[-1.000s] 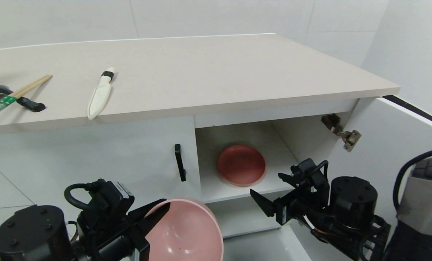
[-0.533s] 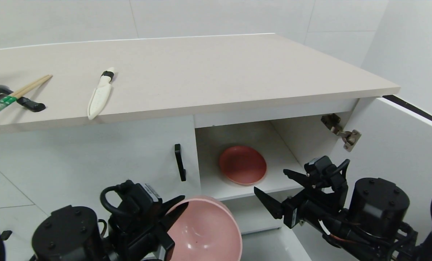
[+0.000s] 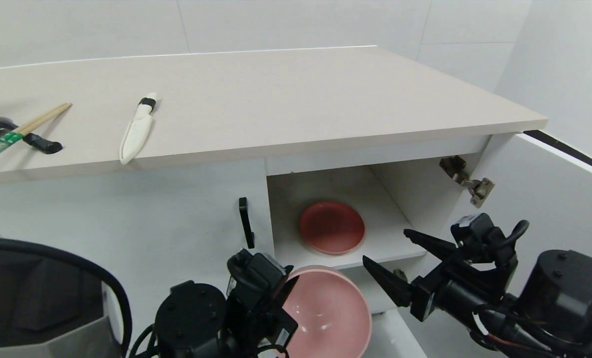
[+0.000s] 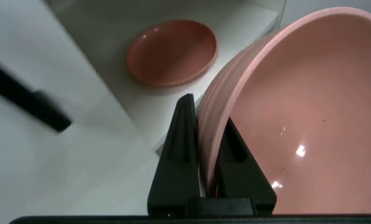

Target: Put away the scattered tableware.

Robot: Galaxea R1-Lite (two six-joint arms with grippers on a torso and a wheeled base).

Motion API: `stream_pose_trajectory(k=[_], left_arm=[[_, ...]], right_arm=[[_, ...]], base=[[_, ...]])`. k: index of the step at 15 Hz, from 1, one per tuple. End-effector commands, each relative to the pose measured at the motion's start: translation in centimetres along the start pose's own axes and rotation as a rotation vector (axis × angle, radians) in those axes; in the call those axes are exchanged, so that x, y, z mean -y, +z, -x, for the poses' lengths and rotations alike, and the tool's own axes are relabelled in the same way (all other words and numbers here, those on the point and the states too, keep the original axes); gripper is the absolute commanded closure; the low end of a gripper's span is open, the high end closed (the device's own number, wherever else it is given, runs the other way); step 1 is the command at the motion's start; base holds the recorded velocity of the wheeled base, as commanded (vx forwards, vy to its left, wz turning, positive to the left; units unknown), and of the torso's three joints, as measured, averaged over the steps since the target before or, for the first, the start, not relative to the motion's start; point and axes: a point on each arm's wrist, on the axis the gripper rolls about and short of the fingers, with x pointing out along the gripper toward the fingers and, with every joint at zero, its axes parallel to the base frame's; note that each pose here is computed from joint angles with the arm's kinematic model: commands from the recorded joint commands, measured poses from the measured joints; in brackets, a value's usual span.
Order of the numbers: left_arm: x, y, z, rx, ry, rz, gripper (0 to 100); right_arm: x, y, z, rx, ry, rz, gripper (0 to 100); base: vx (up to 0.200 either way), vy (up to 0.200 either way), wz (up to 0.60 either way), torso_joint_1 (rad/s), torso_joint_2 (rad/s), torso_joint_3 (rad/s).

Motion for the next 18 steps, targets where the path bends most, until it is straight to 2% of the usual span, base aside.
stream_pose_trajectory(k=[1, 2, 4, 8, 10, 13, 18], left_arm=[[1.3, -0.6, -1.4, -0.009, -0.003, -0.008, 100], [1.7, -0.7, -2.5, -0.005, 0.032, -0.003, 100], [1.9, -0.5, -3.4, 0.014, 0.066, 0.018, 100], [1.9, 1.3, -5.1, 0.097, 0.120, 0.077, 100], [1.9, 1.8, -5.5, 0.120, 0.125, 0.086, 100], [1.9, 2.4, -5.9, 0.146, 0.126, 0.096, 100], [2.0, 2.4, -5.9, 0.147, 0.124, 0.096, 100]], right_arm=[[0.0, 0.1, 0.9, -0.001, 0.001, 0.000, 0], [0.0, 0.3, 1.0, 0.009, 0.004, 0.000, 0], [0.0, 0.2, 1.1, 0.007, 0.004, 0.001, 0], [0.1, -0.4, 1.3, -0.026, -0.001, 0.002, 0], [0.4, -0.9, 1.0, -0.052, -0.013, 0.003, 0], [1.9, -1.8, -0.2, -0.090, -0.086, -0.008, 0], [2.8, -2.2, -0.7, -0.108, -0.120, -0.013, 0]], base=[[0.000, 0.000, 0.00, 0.000, 0.00, 0.000], [0.000, 0.000, 0.00, 0.000, 0.00, 0.000], [0.000, 0.000, 0.00, 0.000, 0.00, 0.000], [0.000, 0.000, 0.00, 0.000, 0.00, 0.000], [0.000, 0.000, 0.00, 0.000, 0.00, 0.000], [0.000, 0.000, 0.00, 0.000, 0.00, 0.000], [0.000, 0.000, 0.00, 0.000, 0.00, 0.000]])
